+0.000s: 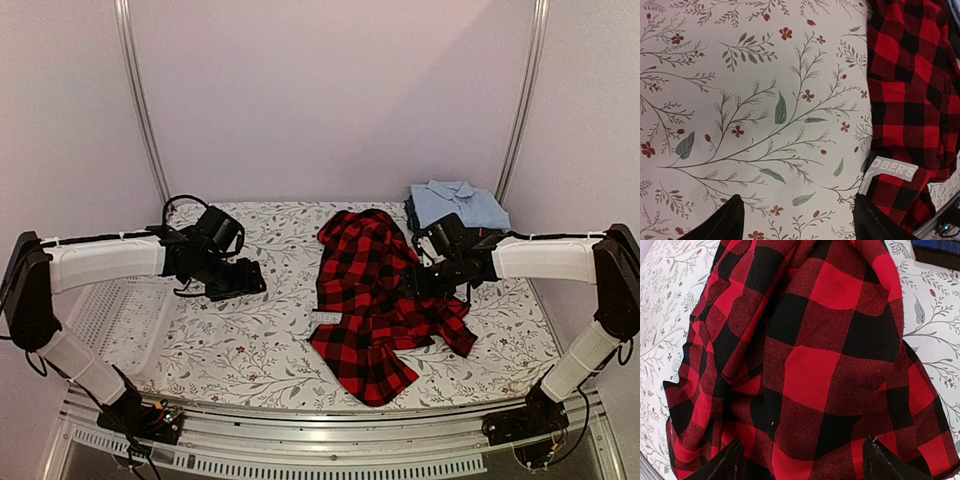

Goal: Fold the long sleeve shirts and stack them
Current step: Flatten out the crumpled shirt at the center of the board.

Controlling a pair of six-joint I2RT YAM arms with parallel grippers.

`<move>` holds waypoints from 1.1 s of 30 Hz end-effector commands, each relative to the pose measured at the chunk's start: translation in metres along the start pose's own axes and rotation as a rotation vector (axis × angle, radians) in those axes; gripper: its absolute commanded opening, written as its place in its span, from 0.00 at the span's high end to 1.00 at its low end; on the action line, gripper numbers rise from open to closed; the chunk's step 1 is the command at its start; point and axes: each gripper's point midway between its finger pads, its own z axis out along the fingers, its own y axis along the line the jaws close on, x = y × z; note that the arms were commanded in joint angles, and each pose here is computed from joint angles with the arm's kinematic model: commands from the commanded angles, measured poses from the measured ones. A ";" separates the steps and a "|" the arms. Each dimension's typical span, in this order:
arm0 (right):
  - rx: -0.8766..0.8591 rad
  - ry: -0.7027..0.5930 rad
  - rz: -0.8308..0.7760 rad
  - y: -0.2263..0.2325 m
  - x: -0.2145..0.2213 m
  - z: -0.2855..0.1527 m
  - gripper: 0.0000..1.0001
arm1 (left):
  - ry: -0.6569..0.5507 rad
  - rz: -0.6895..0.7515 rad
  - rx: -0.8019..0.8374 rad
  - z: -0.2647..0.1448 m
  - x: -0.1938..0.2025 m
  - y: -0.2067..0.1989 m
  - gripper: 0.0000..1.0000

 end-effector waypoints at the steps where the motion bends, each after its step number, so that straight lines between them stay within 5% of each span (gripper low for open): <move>1: 0.051 -0.045 -0.004 -0.002 -0.017 -0.004 0.21 | 0.039 0.042 0.119 0.017 0.012 -0.045 0.25; 8: 0.068 -0.034 -0.007 -0.003 -0.021 0.008 0.21 | 0.107 0.112 0.228 0.052 0.031 -0.100 0.26; 23: 0.094 -0.020 -0.006 -0.008 -0.019 0.030 0.24 | 0.220 0.168 0.212 0.100 0.060 -0.130 0.37; 29: 0.103 -0.012 0.009 -0.009 -0.018 0.040 0.37 | 0.250 0.159 0.239 0.104 0.071 -0.136 0.57; 33: 0.120 -0.023 0.015 -0.010 -0.024 0.036 0.54 | 0.245 0.163 0.231 0.100 0.068 -0.131 0.87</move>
